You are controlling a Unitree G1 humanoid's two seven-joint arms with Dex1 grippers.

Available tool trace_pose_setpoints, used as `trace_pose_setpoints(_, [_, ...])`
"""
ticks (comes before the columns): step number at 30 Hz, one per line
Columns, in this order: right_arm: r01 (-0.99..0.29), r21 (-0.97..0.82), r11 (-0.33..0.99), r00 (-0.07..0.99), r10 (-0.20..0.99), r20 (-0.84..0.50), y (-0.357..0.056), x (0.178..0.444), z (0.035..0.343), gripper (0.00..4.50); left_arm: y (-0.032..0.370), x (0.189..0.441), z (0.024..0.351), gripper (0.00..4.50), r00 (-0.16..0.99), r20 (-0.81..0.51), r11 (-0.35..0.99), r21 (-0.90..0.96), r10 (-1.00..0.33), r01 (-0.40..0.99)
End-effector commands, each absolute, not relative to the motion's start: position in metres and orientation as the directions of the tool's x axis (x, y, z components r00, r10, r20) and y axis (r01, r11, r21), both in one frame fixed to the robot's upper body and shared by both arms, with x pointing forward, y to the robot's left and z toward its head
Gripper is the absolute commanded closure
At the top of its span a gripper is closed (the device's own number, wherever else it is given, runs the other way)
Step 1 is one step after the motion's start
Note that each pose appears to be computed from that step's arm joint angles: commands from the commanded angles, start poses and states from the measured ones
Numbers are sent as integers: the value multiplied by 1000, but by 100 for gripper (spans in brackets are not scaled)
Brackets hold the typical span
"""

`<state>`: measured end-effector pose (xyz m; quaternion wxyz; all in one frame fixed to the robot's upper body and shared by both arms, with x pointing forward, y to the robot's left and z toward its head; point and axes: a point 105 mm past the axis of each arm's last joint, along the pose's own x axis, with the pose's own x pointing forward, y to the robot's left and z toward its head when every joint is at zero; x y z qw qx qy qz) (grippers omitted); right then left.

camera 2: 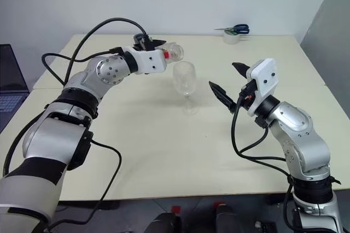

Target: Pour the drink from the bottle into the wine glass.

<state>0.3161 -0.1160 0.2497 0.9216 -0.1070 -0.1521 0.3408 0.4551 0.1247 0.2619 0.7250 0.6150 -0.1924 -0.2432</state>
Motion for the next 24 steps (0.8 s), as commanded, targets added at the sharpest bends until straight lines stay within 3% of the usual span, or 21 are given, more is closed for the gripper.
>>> trace_pose_setpoints(1, [-560,-332,759,717,645,264,-121,312,264,0,125,453,291,284,805,47,113,993,-591,25])
trace_pose_setpoints(24, [-548,-324,771,721,632,286,-124,311,268,0,127,453,299,284,811,25,4,1000,-585,-28])
